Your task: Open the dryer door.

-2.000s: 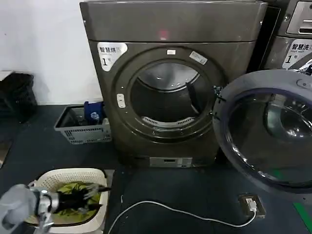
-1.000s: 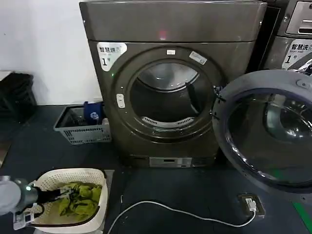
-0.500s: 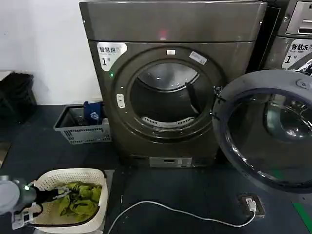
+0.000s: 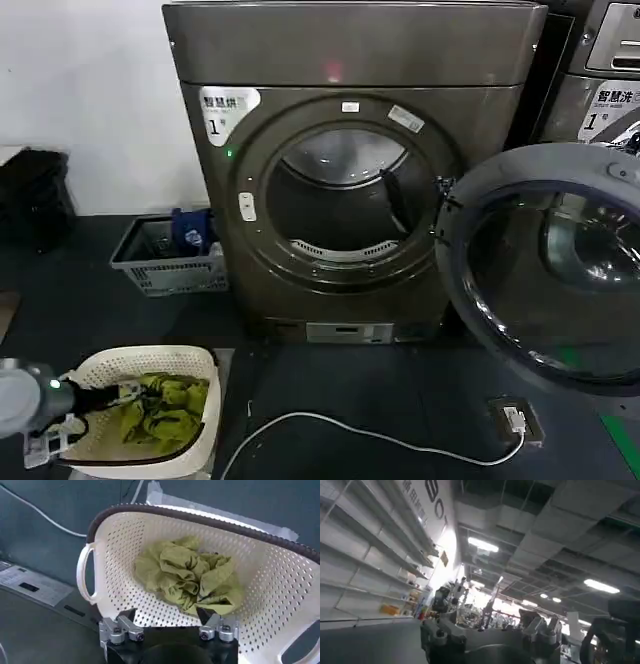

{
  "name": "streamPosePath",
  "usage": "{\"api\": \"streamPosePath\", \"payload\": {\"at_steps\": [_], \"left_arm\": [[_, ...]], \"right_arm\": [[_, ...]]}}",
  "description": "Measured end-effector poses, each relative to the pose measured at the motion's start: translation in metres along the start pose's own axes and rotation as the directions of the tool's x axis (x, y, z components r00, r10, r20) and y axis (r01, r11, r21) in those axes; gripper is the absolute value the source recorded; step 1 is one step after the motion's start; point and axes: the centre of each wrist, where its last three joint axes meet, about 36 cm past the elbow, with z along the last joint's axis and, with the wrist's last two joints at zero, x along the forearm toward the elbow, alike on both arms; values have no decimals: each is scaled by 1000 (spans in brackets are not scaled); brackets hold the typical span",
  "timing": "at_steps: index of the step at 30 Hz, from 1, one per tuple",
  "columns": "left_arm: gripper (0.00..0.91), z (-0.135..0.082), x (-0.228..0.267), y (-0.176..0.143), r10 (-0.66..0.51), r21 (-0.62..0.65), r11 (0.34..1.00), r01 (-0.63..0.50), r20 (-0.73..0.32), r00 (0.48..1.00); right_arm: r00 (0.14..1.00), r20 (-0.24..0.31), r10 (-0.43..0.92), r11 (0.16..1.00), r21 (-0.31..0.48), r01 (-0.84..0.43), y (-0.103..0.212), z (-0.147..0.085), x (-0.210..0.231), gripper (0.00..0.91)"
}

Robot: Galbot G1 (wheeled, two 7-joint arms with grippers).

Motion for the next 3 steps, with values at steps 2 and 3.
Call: {"api": "streamPosePath", "payload": {"at_steps": [2, 3], "left_arm": [[907, 0, 0, -1, 2, 2, 1000, -2, 0, 1000], [907, 0, 0, -1, 2, 3, 1000, -2, 1, 1000]], "right_arm": [[1000, -7, 3, 1000, 0, -3, 0, 0, 0, 907], [1000, -13, 5, 1000, 2, -5, 0, 1, 0, 907]]}}
